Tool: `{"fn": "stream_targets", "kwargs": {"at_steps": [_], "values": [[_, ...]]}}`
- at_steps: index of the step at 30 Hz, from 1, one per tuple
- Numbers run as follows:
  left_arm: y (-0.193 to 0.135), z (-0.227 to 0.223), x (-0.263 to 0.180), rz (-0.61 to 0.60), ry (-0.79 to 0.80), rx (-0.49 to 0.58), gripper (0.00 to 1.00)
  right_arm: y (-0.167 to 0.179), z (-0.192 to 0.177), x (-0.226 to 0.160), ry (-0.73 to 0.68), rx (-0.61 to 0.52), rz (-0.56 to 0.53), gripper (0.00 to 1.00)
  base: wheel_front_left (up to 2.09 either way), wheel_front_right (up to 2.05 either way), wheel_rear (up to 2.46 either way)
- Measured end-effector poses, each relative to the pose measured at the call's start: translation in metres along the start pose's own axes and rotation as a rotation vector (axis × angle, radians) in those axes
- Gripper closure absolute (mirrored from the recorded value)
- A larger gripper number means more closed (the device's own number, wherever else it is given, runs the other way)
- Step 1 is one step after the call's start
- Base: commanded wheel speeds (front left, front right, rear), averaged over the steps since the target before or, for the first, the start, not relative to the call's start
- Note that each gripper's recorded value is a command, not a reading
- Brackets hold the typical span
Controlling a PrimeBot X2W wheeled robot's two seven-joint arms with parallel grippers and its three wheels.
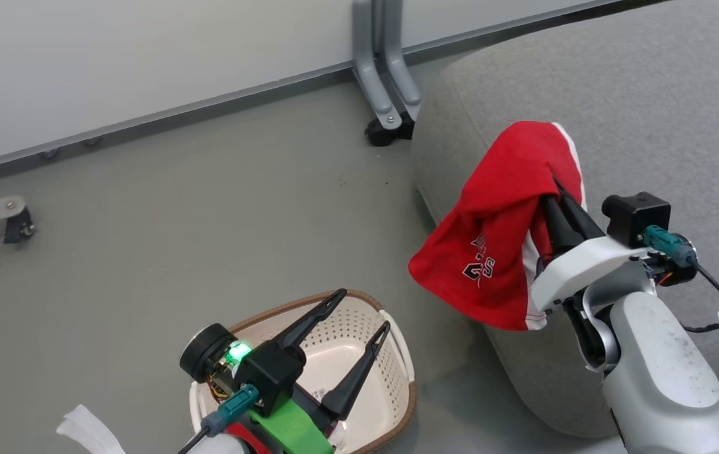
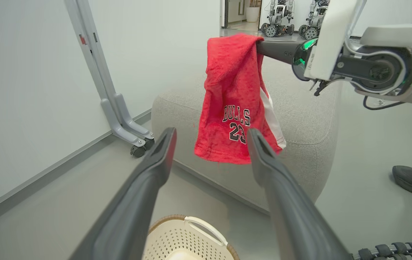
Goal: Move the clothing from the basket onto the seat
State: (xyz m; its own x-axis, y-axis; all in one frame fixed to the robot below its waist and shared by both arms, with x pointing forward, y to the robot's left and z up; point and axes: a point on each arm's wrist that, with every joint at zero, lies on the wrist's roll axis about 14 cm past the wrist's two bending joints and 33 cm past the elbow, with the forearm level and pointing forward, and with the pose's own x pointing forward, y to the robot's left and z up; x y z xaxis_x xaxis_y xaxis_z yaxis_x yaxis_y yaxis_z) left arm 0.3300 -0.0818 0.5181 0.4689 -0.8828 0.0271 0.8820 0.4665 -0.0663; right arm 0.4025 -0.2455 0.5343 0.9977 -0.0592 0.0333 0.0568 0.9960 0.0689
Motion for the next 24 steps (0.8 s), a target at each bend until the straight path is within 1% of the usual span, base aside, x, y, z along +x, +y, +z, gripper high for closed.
{"fn": "stream_targets", "kwargs": {"at_steps": [8, 14, 20, 24], "values": [[-0.024, -0.007, 0.024, -0.134, 0.017, -0.020, 0.00, -0.068, 0.009, -0.034, -0.015, -0.011, -0.202, 1.00, 0.00, 0.00, 0.00], [-0.028, -0.013, 0.037, -0.194, 0.022, -0.030, 0.00, -0.101, 0.007, -0.048, -0.010, -0.014, -0.314, 1.00, 0.00, 0.00, 0.00], [-0.020, -0.013, 0.049, -0.226, 0.004, -0.035, 0.00, -0.128, 0.013, -0.039, -0.030, 0.005, -0.395, 1.00, 0.00, 0.00, 0.00], [-0.006, -0.012, 0.057, -0.233, -0.015, -0.027, 0.00, -0.146, 0.024, -0.018, -0.065, 0.000, -0.428, 1.00, 0.00, 0.00, 0.00]]}}
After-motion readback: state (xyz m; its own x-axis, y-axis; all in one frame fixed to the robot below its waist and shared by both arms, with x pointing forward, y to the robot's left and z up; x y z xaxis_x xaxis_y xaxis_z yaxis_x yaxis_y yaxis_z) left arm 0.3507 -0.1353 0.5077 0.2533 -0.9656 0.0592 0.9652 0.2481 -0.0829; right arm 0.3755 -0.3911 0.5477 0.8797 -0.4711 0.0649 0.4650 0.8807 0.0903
